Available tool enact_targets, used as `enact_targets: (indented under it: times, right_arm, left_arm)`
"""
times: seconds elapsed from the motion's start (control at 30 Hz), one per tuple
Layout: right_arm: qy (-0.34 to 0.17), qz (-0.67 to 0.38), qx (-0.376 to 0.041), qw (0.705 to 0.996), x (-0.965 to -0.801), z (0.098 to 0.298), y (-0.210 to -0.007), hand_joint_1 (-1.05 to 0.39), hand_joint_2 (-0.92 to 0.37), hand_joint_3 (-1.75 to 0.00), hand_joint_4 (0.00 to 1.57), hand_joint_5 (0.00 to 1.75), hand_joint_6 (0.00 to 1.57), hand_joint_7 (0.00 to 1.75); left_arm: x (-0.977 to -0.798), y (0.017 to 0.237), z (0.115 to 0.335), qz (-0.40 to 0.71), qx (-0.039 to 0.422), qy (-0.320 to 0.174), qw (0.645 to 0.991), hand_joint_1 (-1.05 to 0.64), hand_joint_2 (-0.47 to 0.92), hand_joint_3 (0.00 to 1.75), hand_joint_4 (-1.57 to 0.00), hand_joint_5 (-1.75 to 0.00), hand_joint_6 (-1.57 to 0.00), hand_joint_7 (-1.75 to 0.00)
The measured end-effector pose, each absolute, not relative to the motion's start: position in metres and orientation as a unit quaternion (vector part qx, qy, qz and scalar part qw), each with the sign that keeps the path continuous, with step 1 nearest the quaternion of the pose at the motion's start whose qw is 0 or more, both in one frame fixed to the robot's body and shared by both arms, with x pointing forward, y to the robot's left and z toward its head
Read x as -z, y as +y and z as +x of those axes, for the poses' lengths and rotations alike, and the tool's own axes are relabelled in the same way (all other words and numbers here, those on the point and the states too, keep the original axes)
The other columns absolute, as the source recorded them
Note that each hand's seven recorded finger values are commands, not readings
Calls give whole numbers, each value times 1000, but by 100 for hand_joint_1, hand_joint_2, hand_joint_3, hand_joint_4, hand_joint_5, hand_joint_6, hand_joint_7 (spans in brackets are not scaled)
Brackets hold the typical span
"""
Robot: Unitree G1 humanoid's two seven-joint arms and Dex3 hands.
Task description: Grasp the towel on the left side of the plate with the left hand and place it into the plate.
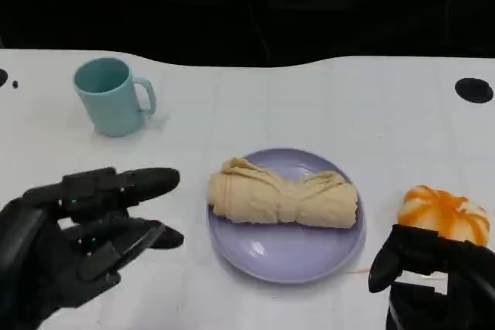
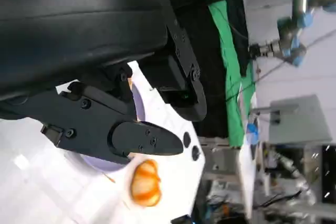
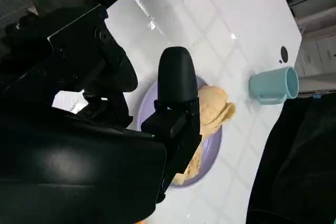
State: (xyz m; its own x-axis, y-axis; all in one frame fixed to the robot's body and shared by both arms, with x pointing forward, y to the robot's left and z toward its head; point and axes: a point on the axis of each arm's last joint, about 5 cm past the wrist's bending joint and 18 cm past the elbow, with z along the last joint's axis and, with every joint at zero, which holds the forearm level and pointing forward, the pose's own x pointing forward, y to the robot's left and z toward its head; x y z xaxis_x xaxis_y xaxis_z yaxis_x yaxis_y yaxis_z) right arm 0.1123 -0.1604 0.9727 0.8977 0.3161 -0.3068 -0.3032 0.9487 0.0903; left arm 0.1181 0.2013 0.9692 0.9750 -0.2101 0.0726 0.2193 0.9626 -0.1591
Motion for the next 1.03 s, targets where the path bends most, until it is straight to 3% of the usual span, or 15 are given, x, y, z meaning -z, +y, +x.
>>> enact_targets:
  times: [0.13, 0.17, 0.23, 0.3, 0.37, 0.47, 0.8, 1.03]
  right_arm:
    - [160, 21, -160, 974, -971, 114, -161, 7, -55, -131, 73, 175, 62, 160]
    - [161, 22, -160, 974, -971, 115, -161, 7, -55, -131, 73, 175, 62, 160]
    - [160, 22, -160, 974, -971, 116, -161, 8, -56, -130, 72, 175, 62, 160]
    - [158, 22, -161, 974, -971, 117, -161, 9, -55, -129, 72, 175, 62, 159]
    - [156, 21, -162, 974, -971, 118, -161, 9, -55, -129, 72, 175, 63, 159]
    - [149, 18, -165, 975, -971, 120, -161, 9, -54, -129, 73, 175, 63, 159]
    - [144, 9, -166, 976, -966, 124, -160, 10, -53, -130, 74, 175, 65, 157]
    - [143, 5, -163, 976, -965, 125, -161, 8, -52, -131, 73, 175, 65, 153]
  left_arm:
    - [-963, 198, 108, -151, 73, 10, 986, -28, 90, 22, -81, -114, -110, -21]
    - [-962, 197, 107, -158, 63, 14, 985, -29, 85, 32, -80, -119, -106, -33]
    - [-960, 195, 107, -176, 51, 16, 983, -28, 70, 70, -80, -128, -91, -71]
    - [-955, 194, 106, -190, 47, 22, 980, -26, 64, 87, -82, -131, -87, -87]
    - [-950, 196, 107, -202, 40, 30, 978, -23, 61, 97, -83, -135, -84, -105]
    - [-944, 199, 108, -228, 37, 31, 973, -26, 66, 91, -83, -144, -77, -130]
    - [-936, 205, 112, -225, 47, 41, 972, -24, 65, 89, -90, -138, -84, -133]
    - [-936, 204, 113, -235, 63, 41, 969, -23, 64, 93, -80, -160, -80, -137]
